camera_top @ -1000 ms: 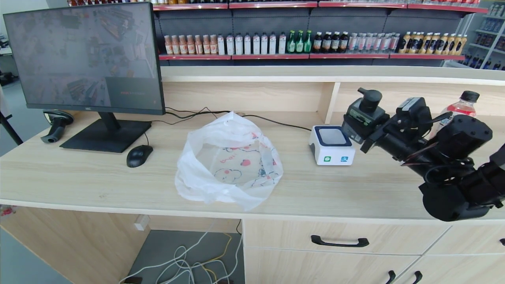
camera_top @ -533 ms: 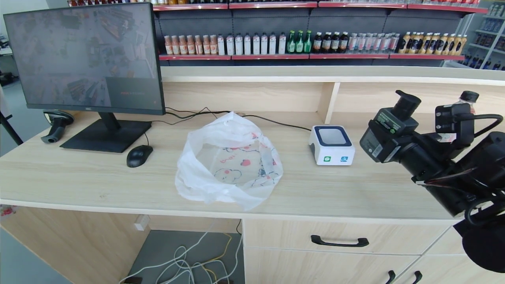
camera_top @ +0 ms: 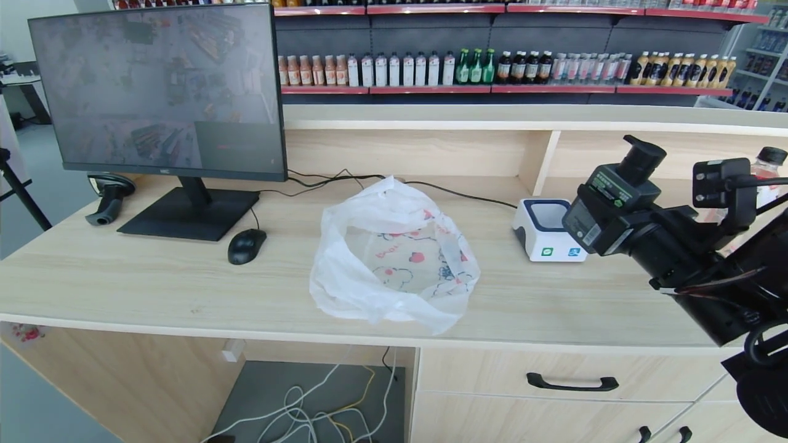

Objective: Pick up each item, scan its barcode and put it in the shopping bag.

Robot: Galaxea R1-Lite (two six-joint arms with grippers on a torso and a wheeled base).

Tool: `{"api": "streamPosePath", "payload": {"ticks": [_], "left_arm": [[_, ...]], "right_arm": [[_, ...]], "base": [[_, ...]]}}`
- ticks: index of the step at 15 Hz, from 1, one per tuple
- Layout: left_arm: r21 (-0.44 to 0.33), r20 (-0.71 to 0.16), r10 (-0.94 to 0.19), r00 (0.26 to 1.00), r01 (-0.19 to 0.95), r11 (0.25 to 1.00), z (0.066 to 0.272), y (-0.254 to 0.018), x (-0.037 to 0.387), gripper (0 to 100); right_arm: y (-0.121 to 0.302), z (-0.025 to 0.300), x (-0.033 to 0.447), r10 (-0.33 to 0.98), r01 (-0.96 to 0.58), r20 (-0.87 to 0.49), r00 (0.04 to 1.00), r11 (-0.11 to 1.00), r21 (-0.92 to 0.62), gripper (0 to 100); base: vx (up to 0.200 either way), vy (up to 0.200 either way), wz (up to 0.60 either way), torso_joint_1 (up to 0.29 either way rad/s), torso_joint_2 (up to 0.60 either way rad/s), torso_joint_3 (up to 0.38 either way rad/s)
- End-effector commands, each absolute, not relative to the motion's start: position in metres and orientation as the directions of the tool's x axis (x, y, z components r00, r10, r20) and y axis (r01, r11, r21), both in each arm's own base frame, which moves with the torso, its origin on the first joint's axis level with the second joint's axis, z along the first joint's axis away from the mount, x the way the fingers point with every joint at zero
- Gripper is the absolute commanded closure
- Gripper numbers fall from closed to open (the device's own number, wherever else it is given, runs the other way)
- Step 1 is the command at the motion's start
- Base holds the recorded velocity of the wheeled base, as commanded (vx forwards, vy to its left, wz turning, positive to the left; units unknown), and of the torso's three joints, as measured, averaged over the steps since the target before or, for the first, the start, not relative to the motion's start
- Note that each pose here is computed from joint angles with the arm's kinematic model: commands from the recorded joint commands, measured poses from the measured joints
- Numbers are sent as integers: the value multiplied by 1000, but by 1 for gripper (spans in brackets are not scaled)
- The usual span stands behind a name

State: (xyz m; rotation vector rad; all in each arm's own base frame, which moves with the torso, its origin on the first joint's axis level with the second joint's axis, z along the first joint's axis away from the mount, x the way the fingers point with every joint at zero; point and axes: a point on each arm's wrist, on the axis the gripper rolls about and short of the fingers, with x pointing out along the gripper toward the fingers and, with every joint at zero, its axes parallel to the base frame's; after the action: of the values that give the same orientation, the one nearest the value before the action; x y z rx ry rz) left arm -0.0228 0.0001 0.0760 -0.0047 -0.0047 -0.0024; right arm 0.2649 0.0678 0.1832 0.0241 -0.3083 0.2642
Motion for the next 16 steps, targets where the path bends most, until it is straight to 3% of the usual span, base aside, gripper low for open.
{"api": "streamPosePath", "payload": {"ticks": [1, 6, 16], "left_arm": [[-5, 6, -2, 1000, 2, 1000, 76, 0, -23, 0], [-5, 6, -2, 1000, 2, 1000, 76, 0, -23, 0], [-6, 6, -2, 1000, 2, 1000, 76, 0, -23, 0]], "right_arm": [[74, 184, 263, 276, -284, 308, 911, 959, -18, 100], [88, 190, 266, 315, -327, 332, 889, 945, -19, 100], [114, 175, 282, 376, -388, 298, 878, 921, -18, 100]], "base": [[0, 0, 0, 0, 0, 0], [0, 0, 0, 0, 0, 0], [0, 0, 540, 3, 1, 2]]}}
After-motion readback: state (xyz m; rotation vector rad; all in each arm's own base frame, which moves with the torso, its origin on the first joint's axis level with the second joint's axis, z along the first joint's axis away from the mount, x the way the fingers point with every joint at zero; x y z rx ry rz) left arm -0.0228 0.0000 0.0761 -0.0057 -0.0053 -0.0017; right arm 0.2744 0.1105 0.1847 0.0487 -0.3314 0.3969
